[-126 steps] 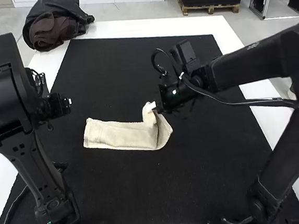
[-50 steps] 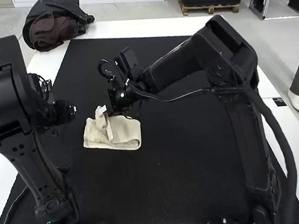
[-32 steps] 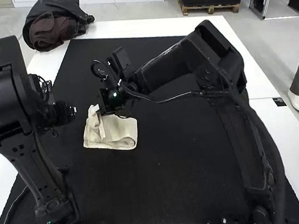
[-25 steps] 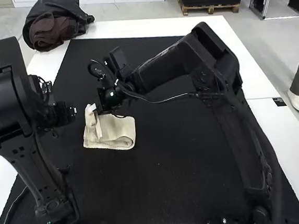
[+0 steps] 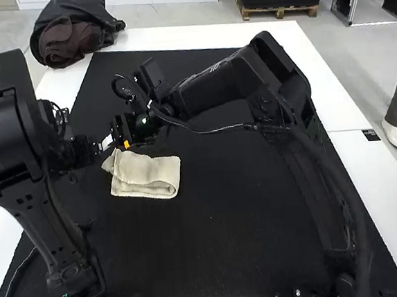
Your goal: Fold the towel.
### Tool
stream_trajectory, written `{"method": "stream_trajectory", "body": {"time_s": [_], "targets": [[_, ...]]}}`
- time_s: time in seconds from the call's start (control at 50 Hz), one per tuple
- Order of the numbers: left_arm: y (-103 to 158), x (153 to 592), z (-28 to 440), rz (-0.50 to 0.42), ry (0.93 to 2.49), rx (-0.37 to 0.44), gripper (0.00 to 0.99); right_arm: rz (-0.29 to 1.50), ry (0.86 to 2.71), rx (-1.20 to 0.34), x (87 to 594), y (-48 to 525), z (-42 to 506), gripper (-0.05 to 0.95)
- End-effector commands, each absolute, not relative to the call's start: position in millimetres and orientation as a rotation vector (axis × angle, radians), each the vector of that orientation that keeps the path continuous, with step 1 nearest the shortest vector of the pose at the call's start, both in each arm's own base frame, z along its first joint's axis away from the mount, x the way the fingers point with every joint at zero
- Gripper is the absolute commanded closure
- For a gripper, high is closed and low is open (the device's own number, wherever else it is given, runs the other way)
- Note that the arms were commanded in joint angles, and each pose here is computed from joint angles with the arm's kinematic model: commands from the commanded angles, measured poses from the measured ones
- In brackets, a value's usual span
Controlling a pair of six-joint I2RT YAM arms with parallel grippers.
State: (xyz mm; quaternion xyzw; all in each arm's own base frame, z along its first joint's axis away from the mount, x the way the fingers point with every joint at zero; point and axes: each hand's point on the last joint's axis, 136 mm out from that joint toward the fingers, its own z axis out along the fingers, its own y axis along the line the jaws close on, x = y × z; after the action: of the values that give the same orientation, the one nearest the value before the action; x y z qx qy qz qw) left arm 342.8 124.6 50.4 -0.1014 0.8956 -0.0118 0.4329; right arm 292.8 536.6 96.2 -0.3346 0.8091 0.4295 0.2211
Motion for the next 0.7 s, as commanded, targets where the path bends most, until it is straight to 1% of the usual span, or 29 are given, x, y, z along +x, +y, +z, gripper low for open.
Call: {"method": "stream_trajectory", "body": {"time_s": [0.0,0.02,0.04,0.06,0.14,0.16,0.26,0.4,0.54,0.68], "targets": [[124,345,65,-0.006,2.191,-0.226,0.030,1.220,2.120,-0.942,293,538,147,0.21],[123,345,65,-0.007,2.190,-0.222,0.030,1.220,2.121,-0.939,294,535,149,0.29],[123,346,66,-0.006,2.187,-0.221,0.030,1.225,2.121,-0.936,293,533,151,0.41],[123,346,66,-0.007,2.187,-0.223,0.030,1.231,2.123,-0.938,293,530,152,0.50],[124,345,67,-0.004,2.186,-0.226,0.030,1.225,2.130,-0.930,291,520,152,0.89],[124,345,67,-0.004,2.186,-0.226,0.030,1.227,2.128,-0.923,292,518,153,0.92],[126,344,67,0.000,2.185,-0.227,0.030,1.243,2.135,-0.925,287,512,148,0.92],[124,345,67,-0.004,2.186,-0.226,0.030,1.240,2.193,-0.941,276,500,119,0.92],[123,346,68,-0.005,2.183,-0.221,0.030,1.242,2.190,-0.938,271,493,98,0.92],[126,346,70,0.002,2.177,-0.228,0.030,1.252,2.166,-0.911,274,487,90,0.92]]}}
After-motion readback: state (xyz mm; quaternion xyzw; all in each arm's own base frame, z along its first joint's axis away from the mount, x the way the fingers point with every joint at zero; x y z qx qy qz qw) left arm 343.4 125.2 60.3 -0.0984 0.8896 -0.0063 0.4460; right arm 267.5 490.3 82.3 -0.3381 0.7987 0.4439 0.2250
